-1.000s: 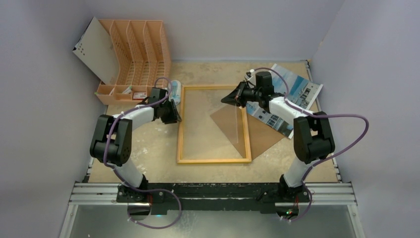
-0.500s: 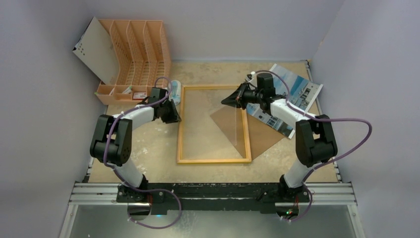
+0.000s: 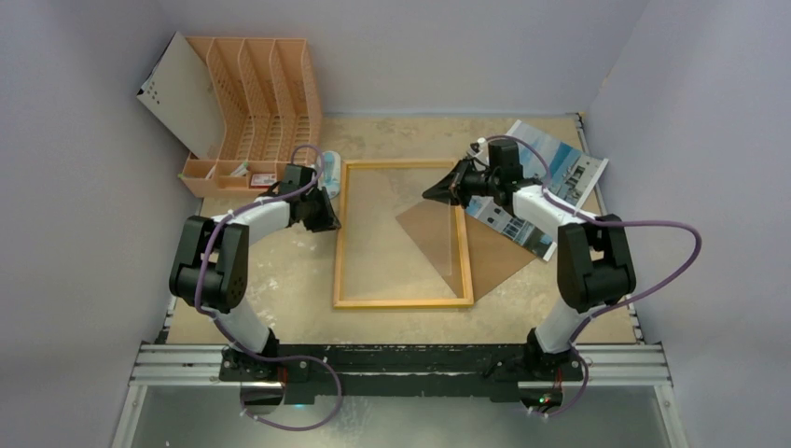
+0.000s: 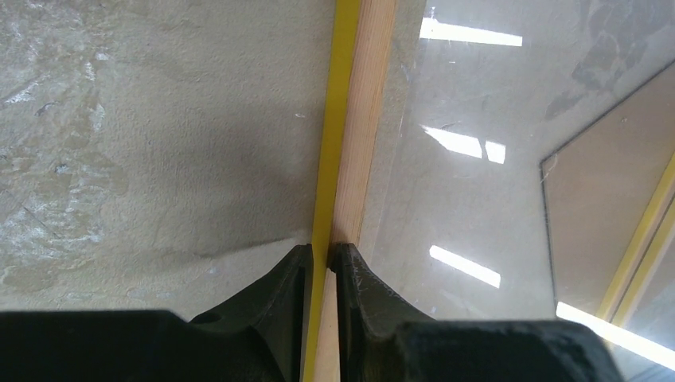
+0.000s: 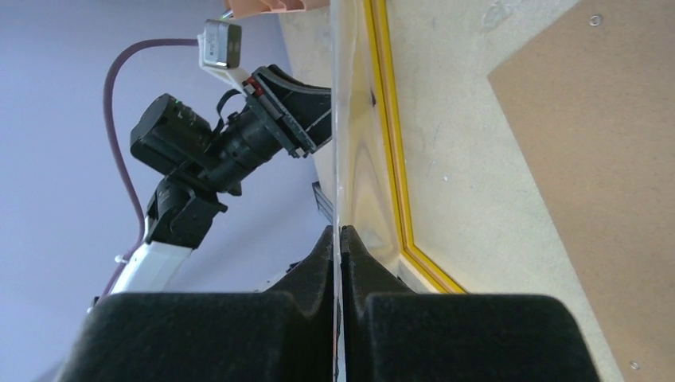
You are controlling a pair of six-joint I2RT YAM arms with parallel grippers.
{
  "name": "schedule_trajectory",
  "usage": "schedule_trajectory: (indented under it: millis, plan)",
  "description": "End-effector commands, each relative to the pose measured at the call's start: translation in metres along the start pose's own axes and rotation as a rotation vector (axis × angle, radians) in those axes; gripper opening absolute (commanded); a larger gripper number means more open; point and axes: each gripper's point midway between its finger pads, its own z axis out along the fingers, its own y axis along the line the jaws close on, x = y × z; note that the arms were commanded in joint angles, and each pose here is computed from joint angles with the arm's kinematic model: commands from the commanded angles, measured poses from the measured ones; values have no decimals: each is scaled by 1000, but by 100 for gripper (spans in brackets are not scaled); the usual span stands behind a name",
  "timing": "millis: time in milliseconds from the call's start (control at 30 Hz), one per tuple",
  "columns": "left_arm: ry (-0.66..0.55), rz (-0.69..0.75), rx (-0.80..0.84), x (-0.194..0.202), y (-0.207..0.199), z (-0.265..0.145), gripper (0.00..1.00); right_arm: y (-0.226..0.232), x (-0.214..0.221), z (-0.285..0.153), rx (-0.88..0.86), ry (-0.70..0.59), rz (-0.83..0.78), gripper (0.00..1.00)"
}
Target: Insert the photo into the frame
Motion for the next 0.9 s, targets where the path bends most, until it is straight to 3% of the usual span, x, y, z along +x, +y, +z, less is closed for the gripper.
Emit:
schedule_trajectory:
  millis: [0, 867]
  plan:
    - [-28, 9, -70, -7, 12, -1, 20, 5, 1, 0, -19, 49, -6, 0]
    - [-32, -6, -48, -12, 6, 2, 19, -34, 1, 15, 46, 103, -35, 0]
